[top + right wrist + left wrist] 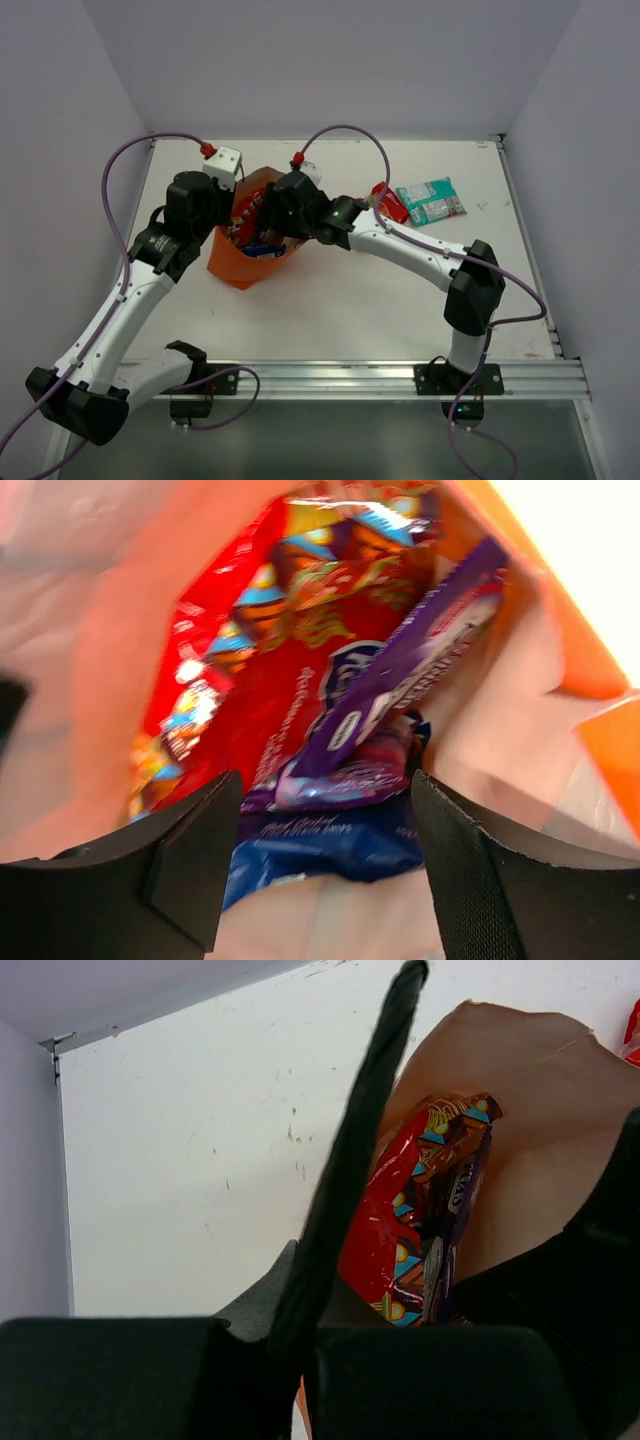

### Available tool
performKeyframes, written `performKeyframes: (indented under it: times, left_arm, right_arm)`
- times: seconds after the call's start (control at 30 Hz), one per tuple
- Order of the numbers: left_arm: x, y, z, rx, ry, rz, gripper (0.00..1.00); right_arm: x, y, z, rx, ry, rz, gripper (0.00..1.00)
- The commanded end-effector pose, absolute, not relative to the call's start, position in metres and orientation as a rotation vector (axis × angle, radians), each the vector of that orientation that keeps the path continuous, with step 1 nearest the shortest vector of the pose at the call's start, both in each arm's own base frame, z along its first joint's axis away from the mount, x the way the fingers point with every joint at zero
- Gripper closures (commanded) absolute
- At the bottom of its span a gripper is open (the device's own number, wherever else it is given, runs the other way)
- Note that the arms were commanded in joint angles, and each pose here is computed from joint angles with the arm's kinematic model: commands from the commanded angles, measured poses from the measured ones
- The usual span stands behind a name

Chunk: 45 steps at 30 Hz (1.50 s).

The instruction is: Take the snacks out of the paper bag

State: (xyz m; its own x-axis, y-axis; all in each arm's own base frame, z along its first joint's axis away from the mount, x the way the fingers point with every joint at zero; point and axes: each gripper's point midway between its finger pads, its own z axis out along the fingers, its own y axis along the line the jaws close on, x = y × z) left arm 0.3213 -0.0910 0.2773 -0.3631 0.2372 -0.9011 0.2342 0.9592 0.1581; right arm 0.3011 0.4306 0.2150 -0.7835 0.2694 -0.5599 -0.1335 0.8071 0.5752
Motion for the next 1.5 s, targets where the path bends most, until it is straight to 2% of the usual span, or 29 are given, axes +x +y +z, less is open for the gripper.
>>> performKeyframes:
  times: [0.0,0.3,0.37,0.47,0.6,0.63,0.73,1.13,1.4,1.47]
  left_arm:
    - [0.327,-0.097,0.317,0.278,1.820,-0.059,1.00]
    - [0.323,-0.109,0.310,0.275,1.839,-0.150,1.00]
    - [0.323,-0.110,0.311,0.275,1.836,-0.157,1.00]
    - [0.322,-0.110,0.311,0.280,1.839,-0.162,1.00]
    - [0.320,-0.109,0.309,0.281,1.842,-0.157,1.00]
    - [0.321,-0.109,0.309,0.281,1.843,-0.153,1.00]
    - [0.321,-0.106,0.306,0.275,1.847,-0.137,1.00]
    - [0.325,-0.095,0.313,0.241,1.835,-0.069,1.00]
    - [0.328,-0.086,0.319,0.192,1.836,-0.020,1.00]
    - [0.330,-0.083,0.317,0.177,1.849,0.001,1.00]
  right_arm:
    - [0.313,0.422,0.211,0.251,2.314,0.749,0.29]
    - [0.333,0.424,0.176,0.428,2.311,0.654,0.27]
    - [0.337,0.426,0.171,0.456,2.311,0.650,0.28]
    - [0.341,0.428,0.157,0.483,2.325,0.633,0.35]
    - [0.347,0.430,0.152,0.482,2.316,0.650,0.62]
    - [0.347,0.428,0.154,0.468,2.311,0.653,0.78]
    - [0.348,0.427,0.168,0.400,2.277,0.677,1.00]
    - [0.334,0.406,0.355,0.119,1.886,0.914,1.00]
    - [0.318,0.406,0.420,-0.061,1.771,0.983,1.00]
    - [0.309,0.394,0.451,-0.088,1.703,1.000,1.00]
